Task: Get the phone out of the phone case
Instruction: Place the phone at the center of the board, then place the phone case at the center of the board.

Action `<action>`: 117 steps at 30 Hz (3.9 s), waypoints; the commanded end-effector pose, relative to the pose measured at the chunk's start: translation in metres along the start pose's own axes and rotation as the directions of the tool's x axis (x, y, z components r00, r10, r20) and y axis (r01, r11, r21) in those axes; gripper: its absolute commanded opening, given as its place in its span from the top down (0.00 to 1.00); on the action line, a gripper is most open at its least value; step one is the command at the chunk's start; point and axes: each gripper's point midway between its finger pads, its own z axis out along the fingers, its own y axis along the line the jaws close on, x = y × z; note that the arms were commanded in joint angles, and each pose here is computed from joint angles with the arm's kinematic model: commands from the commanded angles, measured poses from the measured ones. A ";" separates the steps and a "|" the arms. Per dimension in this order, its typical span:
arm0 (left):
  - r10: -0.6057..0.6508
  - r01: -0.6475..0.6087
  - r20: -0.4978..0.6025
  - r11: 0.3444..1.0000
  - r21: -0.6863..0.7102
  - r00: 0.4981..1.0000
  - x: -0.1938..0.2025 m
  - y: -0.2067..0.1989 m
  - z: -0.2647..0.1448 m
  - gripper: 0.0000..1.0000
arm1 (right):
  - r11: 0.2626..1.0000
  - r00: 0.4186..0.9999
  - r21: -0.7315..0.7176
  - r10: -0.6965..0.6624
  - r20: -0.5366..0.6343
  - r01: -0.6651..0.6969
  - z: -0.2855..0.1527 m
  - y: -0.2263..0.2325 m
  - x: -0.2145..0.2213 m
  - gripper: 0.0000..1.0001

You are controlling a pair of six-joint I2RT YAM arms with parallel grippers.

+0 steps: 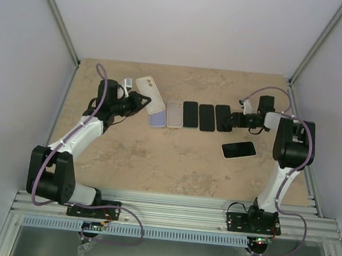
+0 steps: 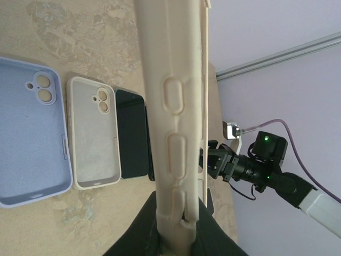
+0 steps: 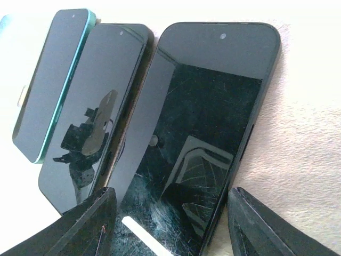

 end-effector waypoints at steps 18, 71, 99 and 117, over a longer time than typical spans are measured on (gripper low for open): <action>0.270 -0.274 -0.218 0.962 0.015 0.938 0.012 0.022 -0.001 1.00 | 0.991 0.989 -0.028 -0.126 0.082 0.129 -0.059 0.044 -0.024 0.13; 0.024 -0.057 -0.504 0.997 -0.049 0.864 -0.005 0.194 0.046 1.00 | 0.962 0.944 0.067 -0.273 0.184 0.266 -0.108 0.076 -0.002 0.02; 0.046 -0.120 -0.526 0.987 -0.107 0.849 0.003 0.192 0.064 0.72 | 0.966 0.948 0.042 -0.260 0.183 0.256 -0.105 0.077 -0.001 0.02; 0.204 -0.351 -0.413 0.879 -0.321 0.888 -0.043 0.174 0.024 0.12 | 0.936 0.909 0.080 -0.351 0.226 0.342 -0.132 0.099 -0.013 0.02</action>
